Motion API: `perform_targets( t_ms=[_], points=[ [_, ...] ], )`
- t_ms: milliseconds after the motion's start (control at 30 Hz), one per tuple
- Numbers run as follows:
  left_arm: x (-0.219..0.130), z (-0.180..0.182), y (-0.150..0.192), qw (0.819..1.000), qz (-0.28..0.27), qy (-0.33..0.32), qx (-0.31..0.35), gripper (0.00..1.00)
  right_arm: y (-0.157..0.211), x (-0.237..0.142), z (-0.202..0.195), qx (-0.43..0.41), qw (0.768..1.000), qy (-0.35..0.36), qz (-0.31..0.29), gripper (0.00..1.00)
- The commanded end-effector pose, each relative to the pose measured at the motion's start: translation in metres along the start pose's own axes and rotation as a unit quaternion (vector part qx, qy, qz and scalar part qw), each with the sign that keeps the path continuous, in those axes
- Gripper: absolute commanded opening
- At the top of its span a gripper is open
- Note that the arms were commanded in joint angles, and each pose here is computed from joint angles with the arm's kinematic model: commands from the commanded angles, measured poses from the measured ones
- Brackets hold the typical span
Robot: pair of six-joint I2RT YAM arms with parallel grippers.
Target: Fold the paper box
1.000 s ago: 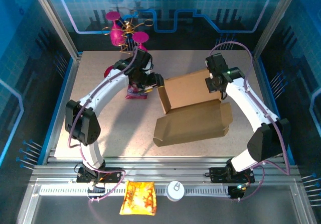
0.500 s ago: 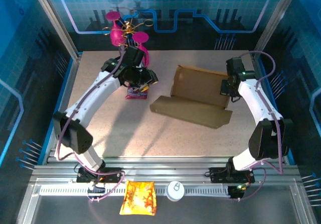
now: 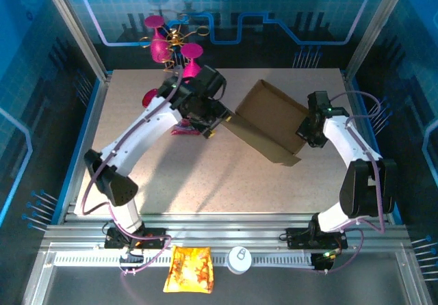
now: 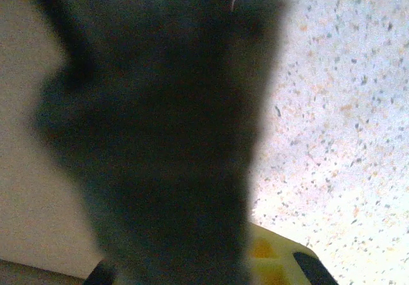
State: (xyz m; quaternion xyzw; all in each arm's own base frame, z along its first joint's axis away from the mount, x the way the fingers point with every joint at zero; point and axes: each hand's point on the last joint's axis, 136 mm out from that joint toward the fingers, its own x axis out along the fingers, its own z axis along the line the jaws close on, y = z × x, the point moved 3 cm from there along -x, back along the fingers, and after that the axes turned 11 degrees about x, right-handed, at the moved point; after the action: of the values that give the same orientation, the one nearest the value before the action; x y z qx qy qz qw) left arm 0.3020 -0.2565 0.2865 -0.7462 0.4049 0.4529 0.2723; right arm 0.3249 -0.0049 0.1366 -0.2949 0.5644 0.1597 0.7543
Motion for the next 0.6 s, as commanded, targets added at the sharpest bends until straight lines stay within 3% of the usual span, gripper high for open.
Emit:
perform_targets(
  t_ms=[0, 100, 267, 567],
  points=[
    [0.000, 0.014, 0.006, 0.997, 0.004, -0.051, -0.059, 0.57, 0.002, -0.005, 0.012, 0.043, 0.999, -0.028, -0.017, 0.00],
    [0.009, 0.004, 0.002, 0.997, 0.002, -0.043, -0.064, 0.56, 0.008, -0.001, 0.015, 0.045, 0.999, -0.025, -0.014, 0.00],
    [0.017, 0.012, 0.005, 0.994, 0.012, -0.079, -0.068, 0.44, 0.014, 0.003, 0.013, 0.056, 0.998, -0.019, -0.014, 0.00],
    [0.036, 0.024, 0.004, 0.990, 0.013, -0.117, -0.078, 0.30, 0.024, 0.011, 0.014, 0.063, 0.998, -0.020, 0.000, 0.00]
  ],
)
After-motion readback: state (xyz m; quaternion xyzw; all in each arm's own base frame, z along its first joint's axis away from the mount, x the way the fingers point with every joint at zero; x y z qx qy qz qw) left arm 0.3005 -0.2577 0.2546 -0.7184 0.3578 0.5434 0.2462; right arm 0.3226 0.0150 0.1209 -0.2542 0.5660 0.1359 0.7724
